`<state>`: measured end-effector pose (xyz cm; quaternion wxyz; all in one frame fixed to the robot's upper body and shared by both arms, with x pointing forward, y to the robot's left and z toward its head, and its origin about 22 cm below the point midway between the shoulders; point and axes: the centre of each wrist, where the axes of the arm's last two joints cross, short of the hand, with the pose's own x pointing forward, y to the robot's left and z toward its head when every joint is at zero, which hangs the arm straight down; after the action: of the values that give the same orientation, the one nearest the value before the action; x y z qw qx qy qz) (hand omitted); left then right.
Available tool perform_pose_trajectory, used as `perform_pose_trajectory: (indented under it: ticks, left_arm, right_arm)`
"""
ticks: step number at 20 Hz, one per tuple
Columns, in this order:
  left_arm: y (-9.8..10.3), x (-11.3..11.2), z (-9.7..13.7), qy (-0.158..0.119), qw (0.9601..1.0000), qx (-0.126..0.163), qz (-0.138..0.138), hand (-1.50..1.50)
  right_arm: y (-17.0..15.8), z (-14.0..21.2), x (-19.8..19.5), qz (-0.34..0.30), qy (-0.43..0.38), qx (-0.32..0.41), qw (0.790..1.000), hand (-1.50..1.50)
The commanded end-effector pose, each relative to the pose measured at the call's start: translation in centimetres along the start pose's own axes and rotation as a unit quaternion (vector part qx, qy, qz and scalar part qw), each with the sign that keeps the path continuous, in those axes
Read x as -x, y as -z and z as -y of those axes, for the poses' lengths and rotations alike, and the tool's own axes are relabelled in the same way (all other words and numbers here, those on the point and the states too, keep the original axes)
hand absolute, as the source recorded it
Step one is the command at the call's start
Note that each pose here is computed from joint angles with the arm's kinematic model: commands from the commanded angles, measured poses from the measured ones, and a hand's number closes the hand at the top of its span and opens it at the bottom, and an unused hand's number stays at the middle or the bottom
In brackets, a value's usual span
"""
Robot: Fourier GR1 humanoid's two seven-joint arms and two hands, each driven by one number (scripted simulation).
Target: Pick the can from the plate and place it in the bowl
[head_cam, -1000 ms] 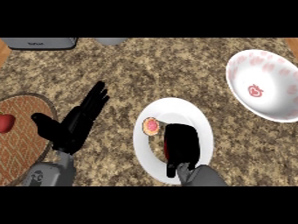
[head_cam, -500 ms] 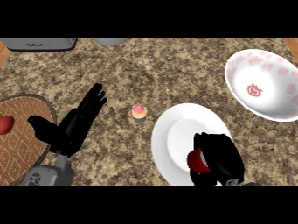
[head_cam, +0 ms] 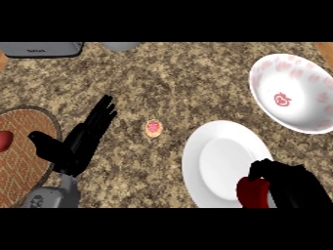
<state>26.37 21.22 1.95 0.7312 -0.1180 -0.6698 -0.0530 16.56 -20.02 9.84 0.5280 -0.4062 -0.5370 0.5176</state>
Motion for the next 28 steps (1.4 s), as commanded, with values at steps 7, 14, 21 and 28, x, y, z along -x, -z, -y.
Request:
perform_pose_trajectory:
  ticks: [7,14,21,28]
  left_arm:
    - [0.2,-1.2,0.1,0.007,1.0000,-0.004,0.001,0.00]
    - [0.4,-1.0,-0.8,0.006,1.0000,0.000,0.006,0.00]
    - [1.0,-2.1,1.6,0.008,0.9998,0.011,0.015,0.00]
    - [1.3,-1.6,0.6,0.001,0.9999,0.015,0.002,0.00]
  right_arm:
    - [-4.6,10.0,0.0,-0.006,0.007,0.142,0.990,1.50]
    - [-0.5,12.3,0.7,-0.027,0.046,0.166,0.985,1.50]
    - [4.7,14.5,5.2,-0.056,0.068,0.183,0.979,1.50]
    - [12.1,14.8,8.9,-0.064,0.095,0.200,0.973,1.50]
